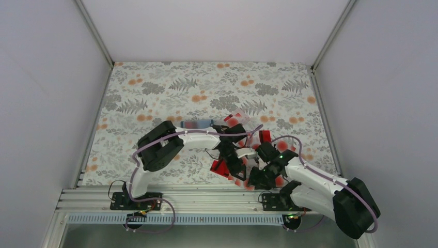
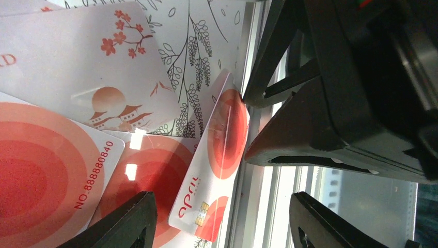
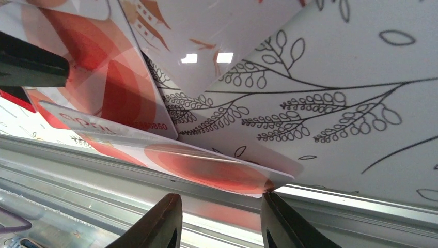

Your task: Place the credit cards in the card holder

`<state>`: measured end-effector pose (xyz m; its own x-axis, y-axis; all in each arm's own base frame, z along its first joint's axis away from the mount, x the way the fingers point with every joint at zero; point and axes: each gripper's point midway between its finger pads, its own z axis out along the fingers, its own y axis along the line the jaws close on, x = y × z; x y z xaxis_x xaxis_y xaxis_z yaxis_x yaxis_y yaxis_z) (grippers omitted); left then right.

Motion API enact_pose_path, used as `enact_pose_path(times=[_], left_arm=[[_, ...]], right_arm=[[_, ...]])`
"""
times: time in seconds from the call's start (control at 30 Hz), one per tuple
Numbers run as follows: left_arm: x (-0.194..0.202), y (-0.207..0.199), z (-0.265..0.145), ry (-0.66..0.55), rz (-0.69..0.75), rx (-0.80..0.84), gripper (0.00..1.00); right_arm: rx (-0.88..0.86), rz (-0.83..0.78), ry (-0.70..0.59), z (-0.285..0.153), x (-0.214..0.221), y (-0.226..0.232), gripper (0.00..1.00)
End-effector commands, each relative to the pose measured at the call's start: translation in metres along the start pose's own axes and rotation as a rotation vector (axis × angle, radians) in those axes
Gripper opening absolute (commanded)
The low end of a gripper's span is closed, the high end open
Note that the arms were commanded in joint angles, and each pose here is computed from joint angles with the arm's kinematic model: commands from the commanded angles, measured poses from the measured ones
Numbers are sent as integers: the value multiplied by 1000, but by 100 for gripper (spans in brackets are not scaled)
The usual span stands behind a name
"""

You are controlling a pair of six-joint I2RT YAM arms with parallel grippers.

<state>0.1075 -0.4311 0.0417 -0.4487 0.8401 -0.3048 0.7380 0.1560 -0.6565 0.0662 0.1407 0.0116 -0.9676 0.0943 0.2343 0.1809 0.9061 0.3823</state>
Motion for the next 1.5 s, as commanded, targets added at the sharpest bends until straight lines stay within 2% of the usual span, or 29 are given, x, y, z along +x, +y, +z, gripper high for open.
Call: enact_pose_path(times=[0.0, 0.23, 0.47, 0.57, 0.73, 0.93, 1.13, 1.3, 1.47], left_arm=[[6, -1, 10, 33, 17, 24, 64], [10, 4, 14, 42, 24, 11, 47], [12, 9, 20, 35, 29, 1, 13], [11, 7, 19, 31, 29, 9, 3], [3, -1, 9, 1, 25, 42, 2], [-11, -11, -16, -59, -7, 84, 2], [-33, -25, -71, -183, -29, 79, 2], [-39, -25, -123, -310, -89, 43, 2], [-24, -11, -170, -425, -189, -46, 2]], right_arm=[[2, -8, -6, 2, -2, -2, 39], [2, -7, -8, 2, -3, -1, 40], [3, -4, -12, 1, -4, -1, 40], [6, -5, -20, -1, -6, 1, 40], [1, -22, -86, -18, -14, 11, 43], [-52, -47, -194, -56, -24, 36, 56], [-183, -154, -390, -125, -44, 91, 70], [-195, -201, -556, -180, -66, 123, 74], [-246, -258, -628, -204, -87, 158, 75]])
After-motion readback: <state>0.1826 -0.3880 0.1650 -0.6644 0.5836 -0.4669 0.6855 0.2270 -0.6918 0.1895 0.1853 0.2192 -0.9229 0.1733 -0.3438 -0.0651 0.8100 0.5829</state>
